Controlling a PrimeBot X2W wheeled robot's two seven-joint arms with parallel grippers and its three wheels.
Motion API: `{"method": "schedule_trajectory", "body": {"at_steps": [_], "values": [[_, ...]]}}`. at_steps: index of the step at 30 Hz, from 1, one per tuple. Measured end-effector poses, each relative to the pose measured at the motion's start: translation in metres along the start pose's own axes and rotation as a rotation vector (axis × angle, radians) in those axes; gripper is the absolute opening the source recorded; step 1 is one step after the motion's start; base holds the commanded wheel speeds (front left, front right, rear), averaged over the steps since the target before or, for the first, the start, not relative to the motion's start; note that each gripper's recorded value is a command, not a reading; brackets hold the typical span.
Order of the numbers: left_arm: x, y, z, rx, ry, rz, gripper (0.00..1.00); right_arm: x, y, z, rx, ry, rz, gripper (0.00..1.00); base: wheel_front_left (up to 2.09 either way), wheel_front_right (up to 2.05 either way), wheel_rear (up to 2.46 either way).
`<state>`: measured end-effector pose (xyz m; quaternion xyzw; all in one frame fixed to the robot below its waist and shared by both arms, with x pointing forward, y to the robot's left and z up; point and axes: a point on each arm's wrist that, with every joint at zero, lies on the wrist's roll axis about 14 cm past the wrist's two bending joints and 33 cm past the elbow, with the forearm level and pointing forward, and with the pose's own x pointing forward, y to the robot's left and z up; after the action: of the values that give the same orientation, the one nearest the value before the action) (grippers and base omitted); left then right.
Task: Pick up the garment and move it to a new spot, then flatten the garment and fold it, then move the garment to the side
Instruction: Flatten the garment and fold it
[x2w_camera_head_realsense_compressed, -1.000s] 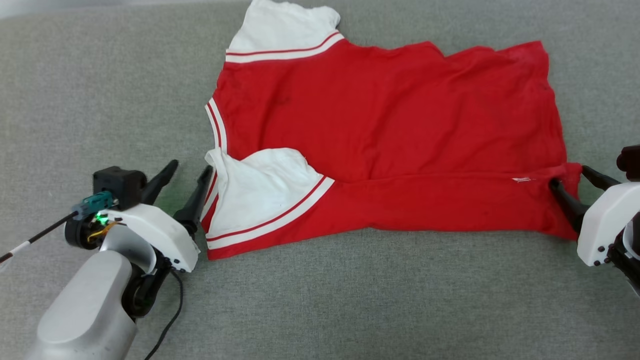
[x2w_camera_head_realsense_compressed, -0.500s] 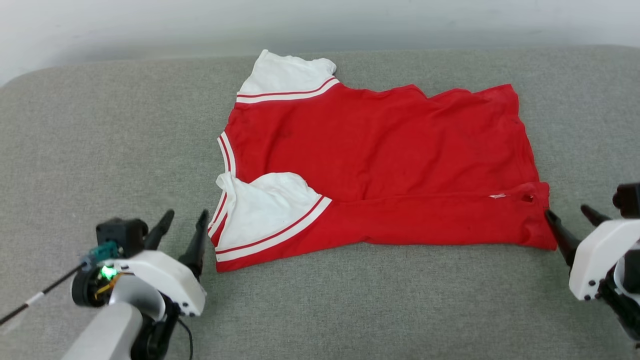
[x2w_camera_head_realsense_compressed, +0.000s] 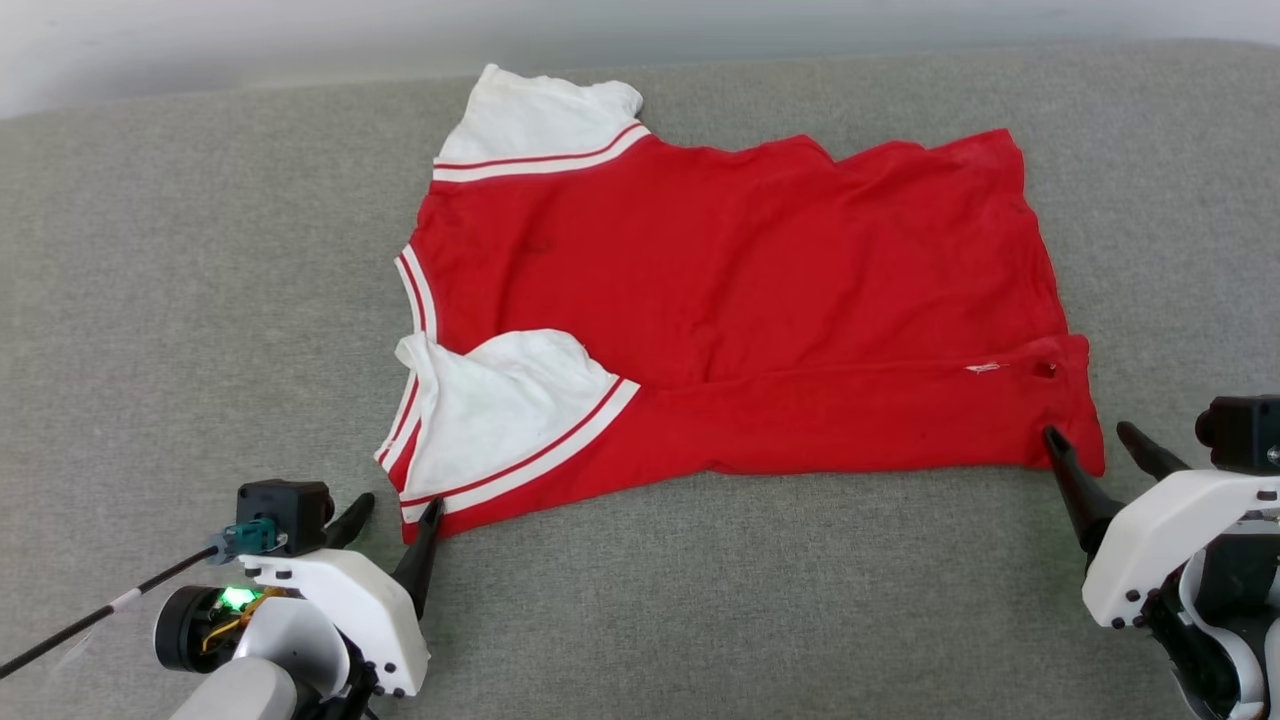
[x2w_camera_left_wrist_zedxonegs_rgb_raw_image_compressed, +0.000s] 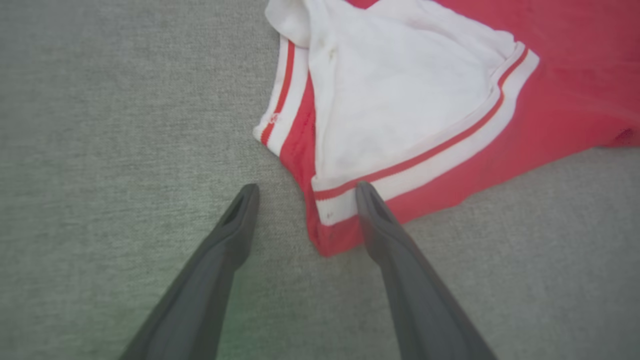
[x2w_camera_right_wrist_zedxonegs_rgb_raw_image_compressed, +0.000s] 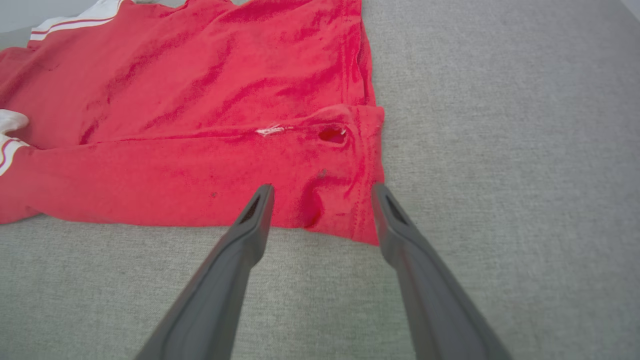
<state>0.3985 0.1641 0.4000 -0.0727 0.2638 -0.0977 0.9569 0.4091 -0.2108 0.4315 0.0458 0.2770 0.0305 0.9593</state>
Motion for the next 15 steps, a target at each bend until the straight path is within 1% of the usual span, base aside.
{"method": "schedule_trajectory", "body": {"at_steps": [9, 10, 11, 15], "values": [[0.011, 0.006, -0.028, 0.053, 0.14, 0.022, 1.0, 0.002, -0.007, 0.0, -0.009, -0.003, -0.028, 1.0, 0.0, 0.0, 0.0], [0.012, 0.005, -0.03, 0.056, 0.153, 0.017, 0.45, 0.003, -0.007, -0.001, -0.011, -0.002, -0.031, 1.0, 0.0, 0.0, 0.0], [0.013, 0.003, -0.031, 0.061, 0.165, 0.005, 0.0, 0.003, -0.007, -0.001, -0.016, -0.001, -0.032, 1.0, 0.0, 0.0, 0.0], [0.015, -0.006, -0.034, 0.07, 0.188, -0.037, 0.0, 0.003, -0.009, -0.003, -0.045, 0.015, -0.038, 1.0, 0.0, 0.0, 0.0]]}}
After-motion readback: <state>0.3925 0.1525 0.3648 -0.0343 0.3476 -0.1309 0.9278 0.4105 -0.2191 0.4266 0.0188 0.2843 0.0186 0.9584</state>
